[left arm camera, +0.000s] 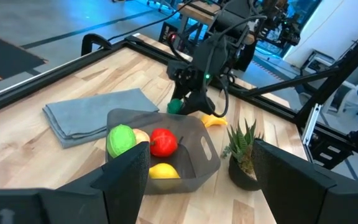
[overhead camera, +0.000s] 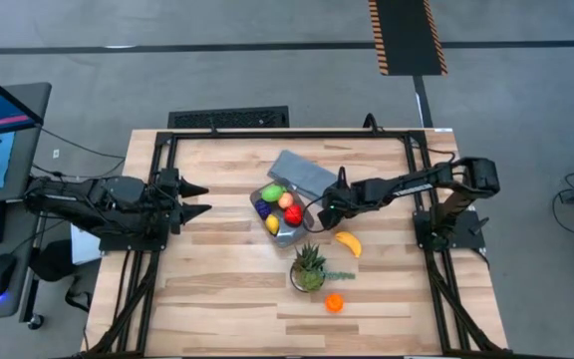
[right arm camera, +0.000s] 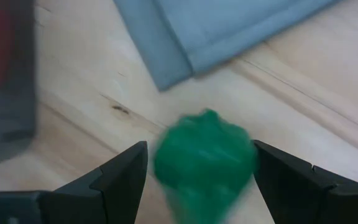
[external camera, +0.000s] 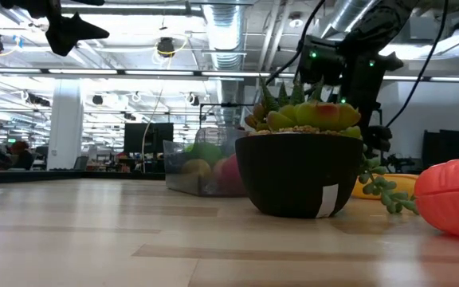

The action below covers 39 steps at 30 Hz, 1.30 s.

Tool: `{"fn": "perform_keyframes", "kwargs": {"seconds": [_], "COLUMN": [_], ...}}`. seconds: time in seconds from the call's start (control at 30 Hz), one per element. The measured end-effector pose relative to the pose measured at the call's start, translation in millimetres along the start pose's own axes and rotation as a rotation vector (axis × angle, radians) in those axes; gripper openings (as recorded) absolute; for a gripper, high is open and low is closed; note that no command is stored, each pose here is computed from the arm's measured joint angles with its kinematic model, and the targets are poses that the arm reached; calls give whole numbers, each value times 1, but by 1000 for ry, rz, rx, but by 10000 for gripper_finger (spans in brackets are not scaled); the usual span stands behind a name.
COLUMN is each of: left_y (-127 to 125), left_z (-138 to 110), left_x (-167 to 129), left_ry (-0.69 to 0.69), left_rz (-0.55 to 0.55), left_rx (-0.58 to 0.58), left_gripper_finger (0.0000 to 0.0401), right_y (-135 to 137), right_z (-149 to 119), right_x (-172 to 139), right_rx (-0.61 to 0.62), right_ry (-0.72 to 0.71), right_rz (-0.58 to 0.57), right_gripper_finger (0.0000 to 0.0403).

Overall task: Pick and placing Produce into tupperware
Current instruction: Put the green bell pepper into the black bin

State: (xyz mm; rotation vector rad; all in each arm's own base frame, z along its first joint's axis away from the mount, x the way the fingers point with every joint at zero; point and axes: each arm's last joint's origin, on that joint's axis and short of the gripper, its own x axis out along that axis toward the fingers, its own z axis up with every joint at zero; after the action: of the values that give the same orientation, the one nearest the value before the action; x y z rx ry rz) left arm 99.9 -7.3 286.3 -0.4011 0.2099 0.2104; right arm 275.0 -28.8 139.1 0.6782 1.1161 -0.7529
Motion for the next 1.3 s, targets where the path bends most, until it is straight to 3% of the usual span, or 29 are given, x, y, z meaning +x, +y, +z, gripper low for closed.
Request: {"fn": "perform_keyframes", "kwargs": {"seconds": [0.23,0.63,1.3], "left_y": [0,0,0], "left_z": [0,0,0], "left_x": [0,0,0], "left_ry": [-1,-1,-1], "left_rz": [0,1,2], "left_rx": [-2,-2,-1], "left_gripper_finger": [269,269,269], "right_y": [0,-1,7], "right_z": [0,-1,14], "right_x": [1,-3,-46], "right_rx": [3,0,-19], "right_ry": [9,19,-84], "right_rz": [-6,-9,64], "right_gripper_finger": [294,218,220]}}
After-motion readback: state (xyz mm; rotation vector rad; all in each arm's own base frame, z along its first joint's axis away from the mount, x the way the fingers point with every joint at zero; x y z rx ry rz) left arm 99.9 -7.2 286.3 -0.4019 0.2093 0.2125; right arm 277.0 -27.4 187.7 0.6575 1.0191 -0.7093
